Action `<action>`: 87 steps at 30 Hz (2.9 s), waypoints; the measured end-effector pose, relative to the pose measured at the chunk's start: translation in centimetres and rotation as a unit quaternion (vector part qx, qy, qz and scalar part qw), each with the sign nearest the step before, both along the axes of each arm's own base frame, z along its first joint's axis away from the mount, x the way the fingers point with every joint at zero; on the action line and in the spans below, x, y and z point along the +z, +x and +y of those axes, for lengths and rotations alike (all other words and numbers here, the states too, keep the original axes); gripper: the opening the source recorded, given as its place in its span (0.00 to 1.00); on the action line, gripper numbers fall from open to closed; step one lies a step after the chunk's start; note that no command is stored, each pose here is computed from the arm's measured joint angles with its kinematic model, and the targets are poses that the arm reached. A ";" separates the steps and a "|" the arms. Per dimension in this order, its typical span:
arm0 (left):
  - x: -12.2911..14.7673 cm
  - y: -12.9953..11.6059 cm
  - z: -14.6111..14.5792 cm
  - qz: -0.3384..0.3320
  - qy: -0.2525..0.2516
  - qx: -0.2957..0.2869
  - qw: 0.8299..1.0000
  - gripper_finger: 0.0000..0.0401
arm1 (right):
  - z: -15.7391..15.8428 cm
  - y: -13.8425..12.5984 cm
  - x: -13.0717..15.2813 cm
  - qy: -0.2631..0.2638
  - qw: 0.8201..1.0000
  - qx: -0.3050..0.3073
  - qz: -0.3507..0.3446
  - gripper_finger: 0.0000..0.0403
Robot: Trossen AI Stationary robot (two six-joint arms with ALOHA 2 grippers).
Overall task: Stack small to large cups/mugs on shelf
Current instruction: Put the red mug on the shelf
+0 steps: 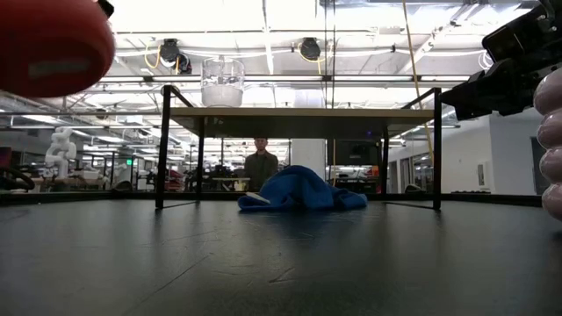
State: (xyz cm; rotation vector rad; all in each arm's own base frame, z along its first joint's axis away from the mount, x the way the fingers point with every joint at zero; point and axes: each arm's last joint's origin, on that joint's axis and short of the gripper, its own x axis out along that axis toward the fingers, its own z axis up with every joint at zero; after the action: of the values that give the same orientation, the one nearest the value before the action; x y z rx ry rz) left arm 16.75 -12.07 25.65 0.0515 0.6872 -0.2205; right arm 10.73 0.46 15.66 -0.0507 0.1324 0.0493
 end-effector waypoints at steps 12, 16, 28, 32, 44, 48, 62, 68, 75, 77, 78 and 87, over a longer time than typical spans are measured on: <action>-1.5 -1.9 1.6 -0.047 0.001 -0.012 0.999 0.01 | 0.0 0.0 0.0 -0.004 1.000 0.000 0.001 0.00; -1.7 -2.0 2.0 -0.035 0.000 0.002 0.999 0.01 | 0.0 0.0 0.0 -0.004 1.000 0.001 -0.003 0.00; -3.8 -2.7 3.1 -0.040 -0.028 0.028 0.998 0.01 | 0.0 0.0 0.0 -0.008 1.000 0.001 -0.003 0.00; -4.2 -2.9 3.2 -0.067 -0.036 0.021 0.997 0.01 | 0.0 0.0 0.0 -0.008 1.000 0.001 -0.003 0.00; -6.6 -3.1 3.4 -0.104 -0.036 0.013 0.994 0.01 | 0.0 0.0 0.0 -0.008 1.000 0.001 -0.003 0.00; -6.8 -3.1 3.4 -0.106 -0.028 0.018 0.994 0.01 | 0.0 0.0 0.0 -0.008 1.000 0.001 -0.003 0.00; -5.0 -1.7 4.5 -0.201 -0.015 0.050 0.978 0.01 | 0.0 0.0 0.0 -0.008 1.000 0.001 -0.003 0.00; -3.7 -0.7 5.8 -0.228 -0.012 0.087 0.970 0.01 | 0.0 0.0 0.0 -0.008 1.000 0.001 -0.003 0.00; 0.0 1.0 6.3 -0.269 0.023 0.079 0.960 0.01 | 0.0 0.0 0.0 -0.008 1.000 0.001 -0.003 0.00; 1.0 1.8 6.4 -0.272 0.042 0.082 0.958 0.01 | 0.0 0.0 0.0 -0.008 1.000 0.001 -0.003 0.00; 1.4 2.2 6.5 -0.266 0.051 0.086 0.959 0.01 | 0.0 0.0 0.0 -0.008 1.000 0.001 -0.003 0.00; 5.6 6.8 8.1 -0.205 0.126 0.079 0.967 0.01 | 0.0 0.0 0.0 -0.009 1.000 0.001 -0.003 0.00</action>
State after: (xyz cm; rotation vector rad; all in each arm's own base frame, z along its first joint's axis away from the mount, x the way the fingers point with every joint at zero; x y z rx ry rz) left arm 23.59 -4.00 31.28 0.2785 0.3013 0.0337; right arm 10.75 0.46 15.71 -0.0697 0.1277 0.0501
